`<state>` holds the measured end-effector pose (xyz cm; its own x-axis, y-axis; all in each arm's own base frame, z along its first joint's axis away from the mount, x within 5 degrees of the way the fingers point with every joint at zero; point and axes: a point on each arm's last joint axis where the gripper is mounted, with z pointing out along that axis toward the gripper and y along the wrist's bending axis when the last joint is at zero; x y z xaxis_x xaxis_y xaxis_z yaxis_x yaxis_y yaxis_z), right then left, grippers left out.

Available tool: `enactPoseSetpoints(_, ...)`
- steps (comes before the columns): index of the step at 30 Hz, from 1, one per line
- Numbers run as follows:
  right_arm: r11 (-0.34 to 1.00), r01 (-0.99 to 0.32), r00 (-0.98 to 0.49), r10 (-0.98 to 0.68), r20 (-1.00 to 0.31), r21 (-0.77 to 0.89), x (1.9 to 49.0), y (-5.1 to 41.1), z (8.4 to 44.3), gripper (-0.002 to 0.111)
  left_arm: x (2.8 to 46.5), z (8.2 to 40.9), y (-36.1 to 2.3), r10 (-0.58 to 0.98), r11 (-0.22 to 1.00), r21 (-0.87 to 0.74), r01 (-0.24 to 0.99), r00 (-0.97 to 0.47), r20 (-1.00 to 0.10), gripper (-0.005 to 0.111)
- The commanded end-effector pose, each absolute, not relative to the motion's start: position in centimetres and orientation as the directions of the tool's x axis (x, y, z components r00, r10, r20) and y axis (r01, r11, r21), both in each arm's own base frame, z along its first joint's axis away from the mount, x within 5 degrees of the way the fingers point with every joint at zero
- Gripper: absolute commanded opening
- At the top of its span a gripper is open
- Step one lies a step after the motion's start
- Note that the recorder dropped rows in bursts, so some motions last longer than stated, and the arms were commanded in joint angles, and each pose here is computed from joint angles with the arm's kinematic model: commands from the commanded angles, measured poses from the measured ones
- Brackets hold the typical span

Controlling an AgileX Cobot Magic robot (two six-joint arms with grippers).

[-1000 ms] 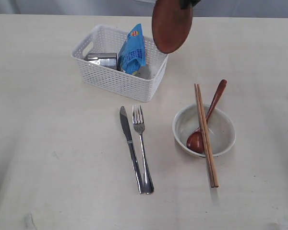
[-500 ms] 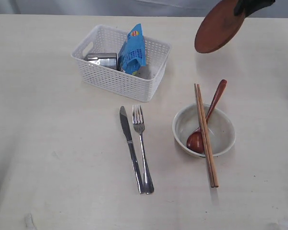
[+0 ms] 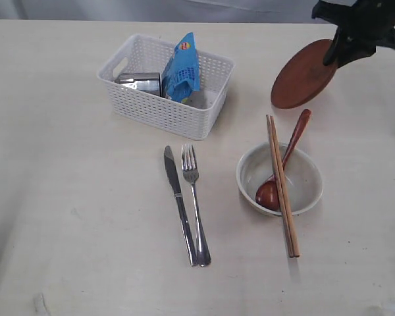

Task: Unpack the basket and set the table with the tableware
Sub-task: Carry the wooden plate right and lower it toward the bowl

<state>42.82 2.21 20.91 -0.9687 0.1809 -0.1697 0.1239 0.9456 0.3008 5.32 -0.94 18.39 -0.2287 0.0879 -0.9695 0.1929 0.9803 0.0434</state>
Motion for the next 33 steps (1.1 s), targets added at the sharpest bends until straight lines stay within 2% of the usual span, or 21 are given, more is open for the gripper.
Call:
enactPoseSetpoints(1,0.893,0.11,-0.929,0.248,-0.275,0.435,41.9,3.1,20.2,0.0,5.3,18.4,-0.9,0.091,0.981,0.048,0.19,-0.224,-0.97,0.0)
enactPoseSetpoints(8,0.888,0.16,-0.924,0.288,-0.252,0.431,41.1,2.9,16.7,0.0,5.3,18.4,-0.9,0.091,0.981,0.048,0.19,-0.224,-0.97,0.0)
enactPoseSetpoints(16,0.921,0.12,-0.926,0.239,-0.293,0.371,41.2,2.5,16.2,0.0,5.3,18.4,-0.9,0.091,0.981,0.048,0.19,-0.224,-0.97,0.0)
enactPoseSetpoints(25,0.925,0.138,-0.96,0.212,-0.181,0.354,40.8,2.5,13.8,0.0,5.3,18.4,-0.9,0.091,0.981,0.048,0.19,-0.224,-0.97,0.0)
enactPoseSetpoints(33,0.934,0.14,-0.958,0.212,-0.195,0.328,41.0,2.3,13.2,0.0,5.3,18.4,-0.9,0.091,0.981,0.048,0.19,-0.224,-0.97,0.0)
